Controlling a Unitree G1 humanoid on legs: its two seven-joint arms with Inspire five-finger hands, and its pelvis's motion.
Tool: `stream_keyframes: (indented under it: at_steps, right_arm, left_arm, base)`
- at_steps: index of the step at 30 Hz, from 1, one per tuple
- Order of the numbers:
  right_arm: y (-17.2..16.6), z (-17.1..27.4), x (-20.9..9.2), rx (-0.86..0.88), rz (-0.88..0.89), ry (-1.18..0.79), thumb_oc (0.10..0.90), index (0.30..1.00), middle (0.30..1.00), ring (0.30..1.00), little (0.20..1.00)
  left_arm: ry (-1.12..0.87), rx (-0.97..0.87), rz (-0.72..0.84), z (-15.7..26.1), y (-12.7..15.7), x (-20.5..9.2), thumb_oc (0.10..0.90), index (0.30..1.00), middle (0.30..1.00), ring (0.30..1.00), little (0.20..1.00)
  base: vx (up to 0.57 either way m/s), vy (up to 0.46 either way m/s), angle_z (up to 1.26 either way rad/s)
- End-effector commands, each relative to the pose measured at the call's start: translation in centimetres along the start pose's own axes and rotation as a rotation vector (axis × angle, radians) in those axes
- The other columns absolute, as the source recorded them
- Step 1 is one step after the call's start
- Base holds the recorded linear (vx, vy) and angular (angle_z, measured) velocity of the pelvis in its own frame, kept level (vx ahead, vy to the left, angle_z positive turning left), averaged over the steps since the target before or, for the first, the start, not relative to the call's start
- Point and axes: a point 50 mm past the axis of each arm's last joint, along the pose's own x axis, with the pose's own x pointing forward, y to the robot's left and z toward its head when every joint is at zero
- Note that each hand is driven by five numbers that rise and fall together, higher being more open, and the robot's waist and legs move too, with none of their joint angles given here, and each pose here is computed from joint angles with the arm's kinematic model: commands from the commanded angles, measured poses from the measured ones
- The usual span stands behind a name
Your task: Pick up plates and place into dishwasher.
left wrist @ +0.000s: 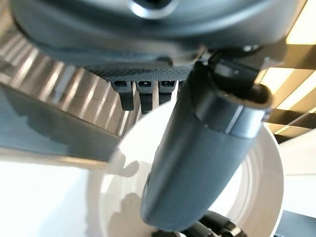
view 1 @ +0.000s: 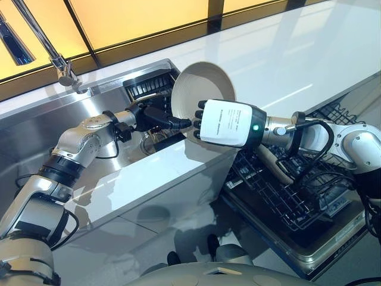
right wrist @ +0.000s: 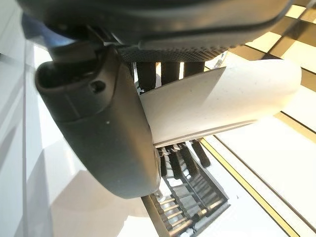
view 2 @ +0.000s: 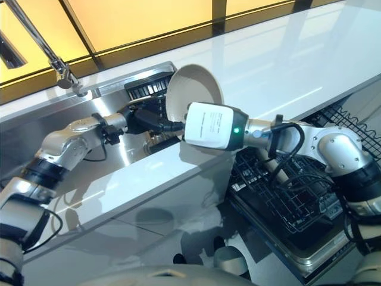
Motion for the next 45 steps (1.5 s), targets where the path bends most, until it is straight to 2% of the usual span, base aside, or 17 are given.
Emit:
stream_keyframes:
  at_steps: [1,8,13,17,18,19,24,26,36,41,44,45]
  right_arm:
    - [-2.1,-4.4,-2.3,-0.077,-0.129,0.269,0.1,0.3,0.3,0.3,0.2]
    - [-1.7,-4.8,-4.1,-0.114,-0.094,0.302,0.1,0.3,0.3,0.3,0.2]
    - [-1.2,-4.8,-4.7,-0.124,-0.074,0.306,0.1,0.3,0.3,0.3,0.2]
    - [-1.6,-5.9,-5.6,-0.145,-0.098,0.381,0.1,0.3,0.3,0.3,0.2]
    - [-1.6,-5.9,-5.6,-0.145,-0.098,0.381,0.1,0.3,0.3,0.3,0.2]
    - [-1.9,-6.5,-6.3,-0.146,-0.112,0.435,0.1,0.3,0.3,0.3,0.2]
    - [-1.8,-7.0,-9.9,-0.097,-0.153,0.595,0.1,0.3,0.3,0.3,0.2]
    - [-1.5,-6.8,-11.5,-0.052,-0.182,0.668,0.1,0.3,0.3,0.3,0.2]
    - [-0.9,-5.5,-16.2,-0.041,-0.189,0.862,0.1,0.3,0.3,0.3,0.2]
    - [-0.4,-4.9,-18.0,0.142,-0.227,0.993,0.1,0.3,0.3,0.3,0.2]
    - [1.1,-4.0,-19.4,0.374,-0.308,1.135,0.1,0.3,0.3,0.3,0.2]
    - [1.1,-4.0,-19.4,0.375,-0.307,1.135,0.1,0.3,0.3,0.3,0.2]
  left_arm:
    - [-0.189,0.083,0.052,5.4,1.8,-1.3,0.8,0.9,0.9,0.9,0.9]
    - [-0.157,0.046,0.047,4.9,3.6,-2.9,0.8,0.9,0.9,0.9,0.9]
    - [-0.216,-0.021,0.076,5.6,4.7,-4.0,0.8,0.9,0.9,0.9,0.9]
    - [-0.321,0.067,0.325,7.9,7.0,-6.1,0.8,0.9,0.9,0.9,0.9]
    - [-0.321,0.067,0.325,7.9,7.0,-6.1,0.8,0.9,0.9,0.9,0.9]
    - [-0.353,0.176,0.441,8.8,7.7,-7.2,0.8,0.9,0.9,0.9,0.9]
    - [-0.419,0.377,0.579,9.8,7.5,-8.2,0.8,0.9,0.9,0.9,0.9]
    - [-0.437,0.405,0.598,9.6,7.0,-7.8,0.8,0.9,0.9,0.9,0.9]
    - [-0.427,0.397,0.595,8.8,6.0,-6.6,0.8,0.9,0.9,0.9,0.9]
    - [-0.449,0.404,0.549,8.9,5.1,-6.0,0.8,0.9,0.9,0.9,0.9]
    - [-0.459,0.368,0.508,8.4,4.3,-5.4,0.8,0.9,0.9,0.9,0.9]
    - [-0.459,0.368,0.508,8.4,4.3,-5.4,0.8,0.9,0.9,0.9,0.9]
  base:
    - [0.0,0.0,0.0]
    - [0.0,0.0,0.0]
    - [0.0,0.0,0.0]
    - [0.02,0.005,-0.01]
    - [0.0,0.0,0.0]
    - [0.0,0.0,0.0]
    - [0.0,-0.003,-0.01]
    - [0.0,0.0,0.0]
    - [0.0,-0.002,-0.06]
    - [0.02,0.004,-0.1]
    - [0.01,0.008,-0.15]
    - [0.0,0.004,-0.05]
